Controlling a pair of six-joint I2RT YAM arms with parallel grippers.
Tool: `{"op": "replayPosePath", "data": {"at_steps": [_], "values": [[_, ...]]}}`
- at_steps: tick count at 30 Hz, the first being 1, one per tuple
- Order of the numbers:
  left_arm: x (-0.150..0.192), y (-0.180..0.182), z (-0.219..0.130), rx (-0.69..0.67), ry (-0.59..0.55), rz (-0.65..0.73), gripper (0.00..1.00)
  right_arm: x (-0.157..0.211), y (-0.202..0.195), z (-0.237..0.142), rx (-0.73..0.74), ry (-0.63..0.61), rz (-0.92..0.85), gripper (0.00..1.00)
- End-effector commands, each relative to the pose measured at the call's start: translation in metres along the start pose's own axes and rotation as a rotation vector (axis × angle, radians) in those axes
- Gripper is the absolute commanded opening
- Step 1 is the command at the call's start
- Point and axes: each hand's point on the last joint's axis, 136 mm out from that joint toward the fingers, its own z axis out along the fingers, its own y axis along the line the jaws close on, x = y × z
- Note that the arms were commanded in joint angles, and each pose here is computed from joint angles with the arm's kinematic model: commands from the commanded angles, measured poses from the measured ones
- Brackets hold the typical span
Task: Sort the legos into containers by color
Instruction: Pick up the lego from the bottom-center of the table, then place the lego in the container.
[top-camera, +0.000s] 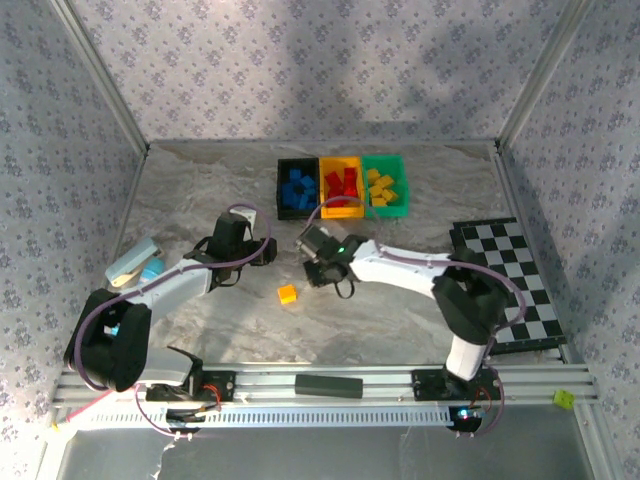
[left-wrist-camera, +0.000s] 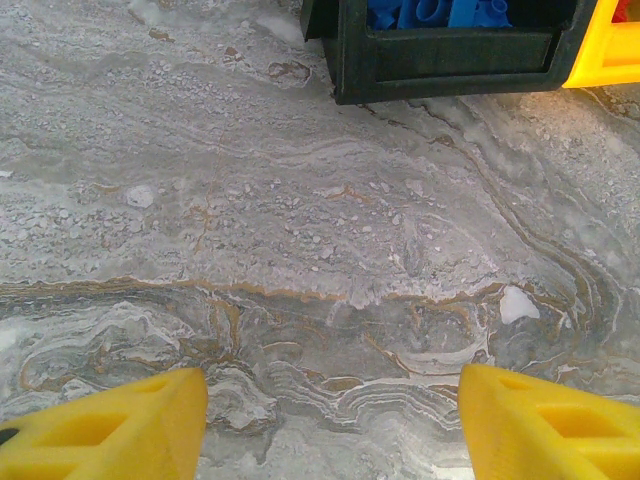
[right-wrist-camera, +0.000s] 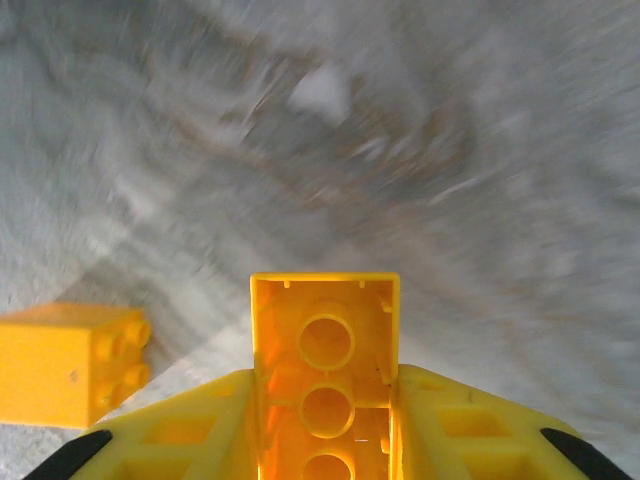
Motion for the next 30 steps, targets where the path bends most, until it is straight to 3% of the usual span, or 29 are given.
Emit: {"op": "replayPosePath", "data": {"at_steps": [1, 9, 16, 30], "values": [[-0.01, 0.0, -0.002, 0.006, -0.029, -0.004, 0.67, -0.034, -0.049, -0.032, 0.062, -0.091, 0.017, 0.36], [-0.01, -0.001, -0.002, 0.011, -0.026, -0.004, 0.67, -0.107, -0.153, -0.048, 0.106, -0.232, 0.183, 0.36], [-0.011, -0.003, -0.004, 0.016, -0.029, -0.004, 0.67, -0.15, -0.213, -0.023, 0.137, -0.243, 0.26, 0.37], [-0.01, -0.004, -0.003, 0.025, -0.026, -0.001, 0.67, -0.183, -0.274, 0.053, 0.183, -0.167, 0.29, 0.4]]}}
